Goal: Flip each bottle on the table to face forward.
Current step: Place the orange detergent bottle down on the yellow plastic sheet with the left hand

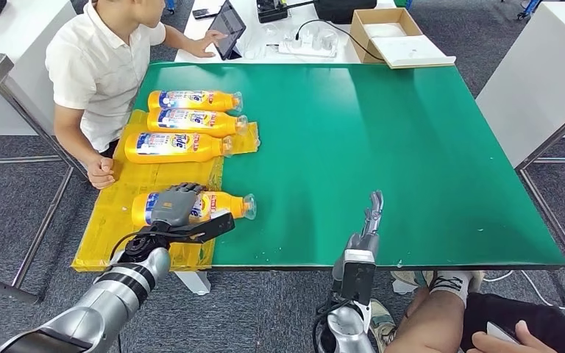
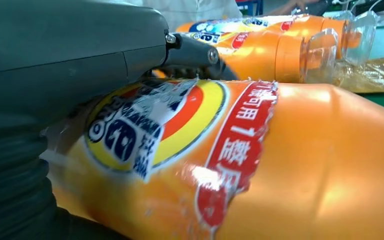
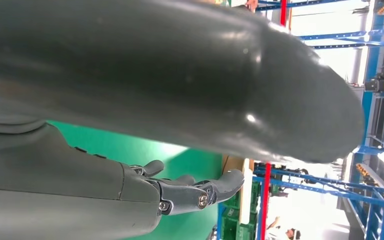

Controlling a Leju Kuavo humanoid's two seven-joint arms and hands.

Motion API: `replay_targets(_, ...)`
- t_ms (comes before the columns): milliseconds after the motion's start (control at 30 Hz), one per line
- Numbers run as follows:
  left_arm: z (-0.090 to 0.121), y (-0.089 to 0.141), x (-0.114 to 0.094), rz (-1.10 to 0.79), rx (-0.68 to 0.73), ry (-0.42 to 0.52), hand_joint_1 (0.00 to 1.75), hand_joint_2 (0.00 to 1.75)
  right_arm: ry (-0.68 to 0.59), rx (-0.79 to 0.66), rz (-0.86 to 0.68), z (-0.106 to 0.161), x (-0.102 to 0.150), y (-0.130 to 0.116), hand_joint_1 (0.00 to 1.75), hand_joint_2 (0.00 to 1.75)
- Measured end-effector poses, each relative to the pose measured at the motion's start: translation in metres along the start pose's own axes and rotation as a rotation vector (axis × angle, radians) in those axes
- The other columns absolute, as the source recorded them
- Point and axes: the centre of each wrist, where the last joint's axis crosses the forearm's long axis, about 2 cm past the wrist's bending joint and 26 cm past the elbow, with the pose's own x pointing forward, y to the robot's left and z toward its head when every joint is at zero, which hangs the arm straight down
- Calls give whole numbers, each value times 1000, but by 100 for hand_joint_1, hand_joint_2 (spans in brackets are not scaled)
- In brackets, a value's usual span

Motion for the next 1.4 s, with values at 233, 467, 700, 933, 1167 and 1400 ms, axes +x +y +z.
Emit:
replay_targets(233,-3,-2,0,67,-136,-13,0,44,-3,-12,20,-1,-1,-3,0,0)
replay_targets(467,3,-12,-5,522,-259,-223,0,175,4,-17,30,-1,-4,-7,0,0)
replay_targets(700,14,-24,-2,782,-234,-272,0,175,7,-17,33,-1,-5,-9,0,0)
replay_targets(933,19,-27,0,866,-201,-281,0,175,8,-16,35,-1,-6,-9,0,0)
replay_targets(1167,41,-28,19,1249,198,-315,0,175,3,-34,59,1,-5,-10,0,0)
replay_targets(1400,52,18,41,1410,599,-373,0,175,-52,-73,81,2,9,-6,0,0)
